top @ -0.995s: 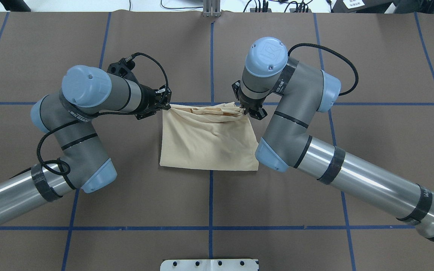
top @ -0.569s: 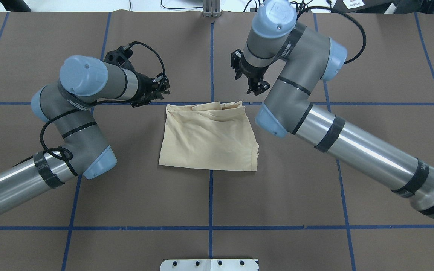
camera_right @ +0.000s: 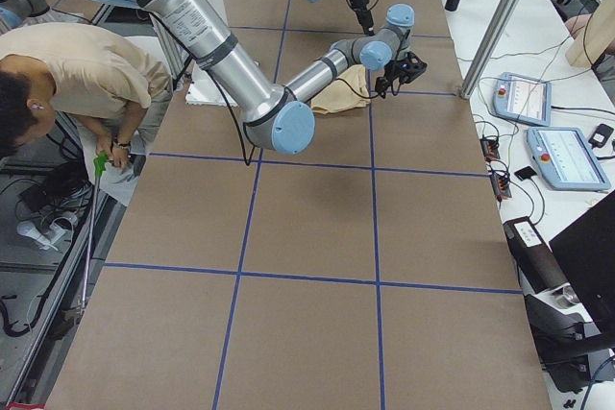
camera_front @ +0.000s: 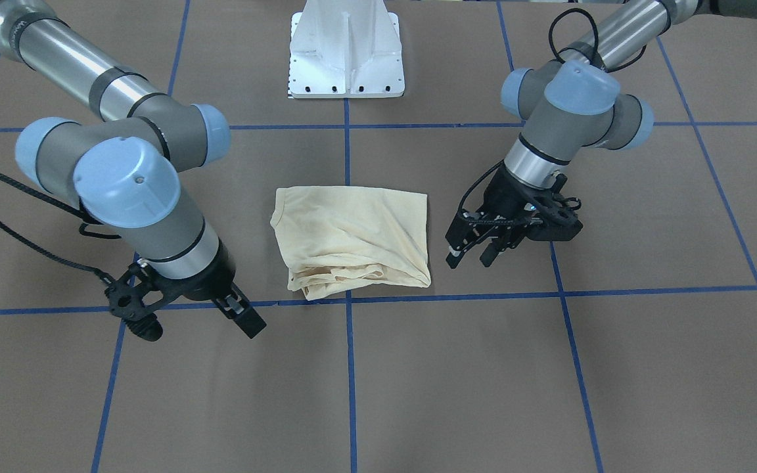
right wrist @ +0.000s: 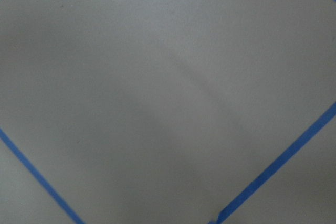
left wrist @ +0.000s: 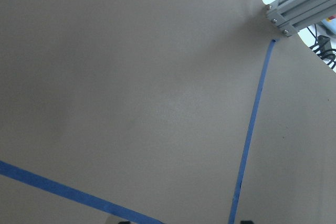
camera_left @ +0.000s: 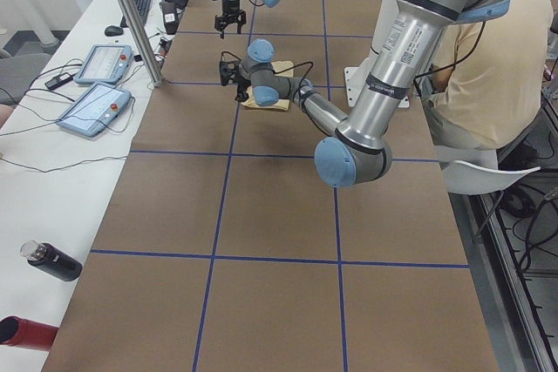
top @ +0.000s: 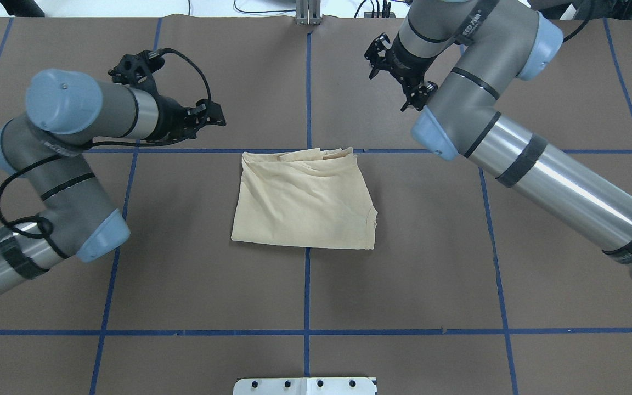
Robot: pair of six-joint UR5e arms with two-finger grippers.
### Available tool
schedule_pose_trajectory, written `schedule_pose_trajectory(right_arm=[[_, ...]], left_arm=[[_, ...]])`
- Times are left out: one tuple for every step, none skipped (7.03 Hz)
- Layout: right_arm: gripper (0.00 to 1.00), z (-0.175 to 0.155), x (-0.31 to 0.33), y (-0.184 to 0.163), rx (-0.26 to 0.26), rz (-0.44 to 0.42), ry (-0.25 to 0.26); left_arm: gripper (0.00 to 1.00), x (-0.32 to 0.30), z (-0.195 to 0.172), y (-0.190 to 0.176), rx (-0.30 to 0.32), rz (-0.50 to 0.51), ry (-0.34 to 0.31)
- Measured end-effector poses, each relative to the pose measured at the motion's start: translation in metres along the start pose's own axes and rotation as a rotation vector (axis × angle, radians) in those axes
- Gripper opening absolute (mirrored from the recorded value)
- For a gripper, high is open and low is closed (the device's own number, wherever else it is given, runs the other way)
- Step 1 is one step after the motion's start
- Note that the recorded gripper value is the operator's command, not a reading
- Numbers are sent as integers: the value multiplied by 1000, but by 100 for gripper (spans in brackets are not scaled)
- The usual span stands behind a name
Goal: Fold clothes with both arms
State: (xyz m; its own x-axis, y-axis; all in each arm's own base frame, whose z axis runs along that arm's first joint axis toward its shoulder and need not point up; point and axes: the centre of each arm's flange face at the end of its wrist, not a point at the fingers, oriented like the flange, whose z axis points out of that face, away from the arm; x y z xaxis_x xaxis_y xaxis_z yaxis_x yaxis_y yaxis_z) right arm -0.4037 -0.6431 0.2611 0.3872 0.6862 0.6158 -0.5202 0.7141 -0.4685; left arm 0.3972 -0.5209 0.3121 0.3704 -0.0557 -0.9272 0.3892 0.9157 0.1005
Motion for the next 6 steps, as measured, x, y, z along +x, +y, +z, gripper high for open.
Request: schedule_pose_trajectory(right_arm=[[100, -9, 39, -43, 13, -121, 10], [100, -22, 82, -91, 24, -247, 22], [100, -34, 128, -136, 38, -377, 42], [100, -44, 173, -177, 52, -500, 70], [100, -55, 222, -218, 58, -616, 100], [100, -68, 274, -255, 49, -713, 120]], left_arm=[[96, -41, -19, -5, -29, 165, -24], [99, -85, -41, -17, -59, 296, -49], [99, -141, -73, -29, -83, 410, -82], [99, -199, -113, -37, -102, 491, -111], [99, -254, -155, -43, -121, 551, -131], [99, -304, -193, -47, -135, 600, -145]])
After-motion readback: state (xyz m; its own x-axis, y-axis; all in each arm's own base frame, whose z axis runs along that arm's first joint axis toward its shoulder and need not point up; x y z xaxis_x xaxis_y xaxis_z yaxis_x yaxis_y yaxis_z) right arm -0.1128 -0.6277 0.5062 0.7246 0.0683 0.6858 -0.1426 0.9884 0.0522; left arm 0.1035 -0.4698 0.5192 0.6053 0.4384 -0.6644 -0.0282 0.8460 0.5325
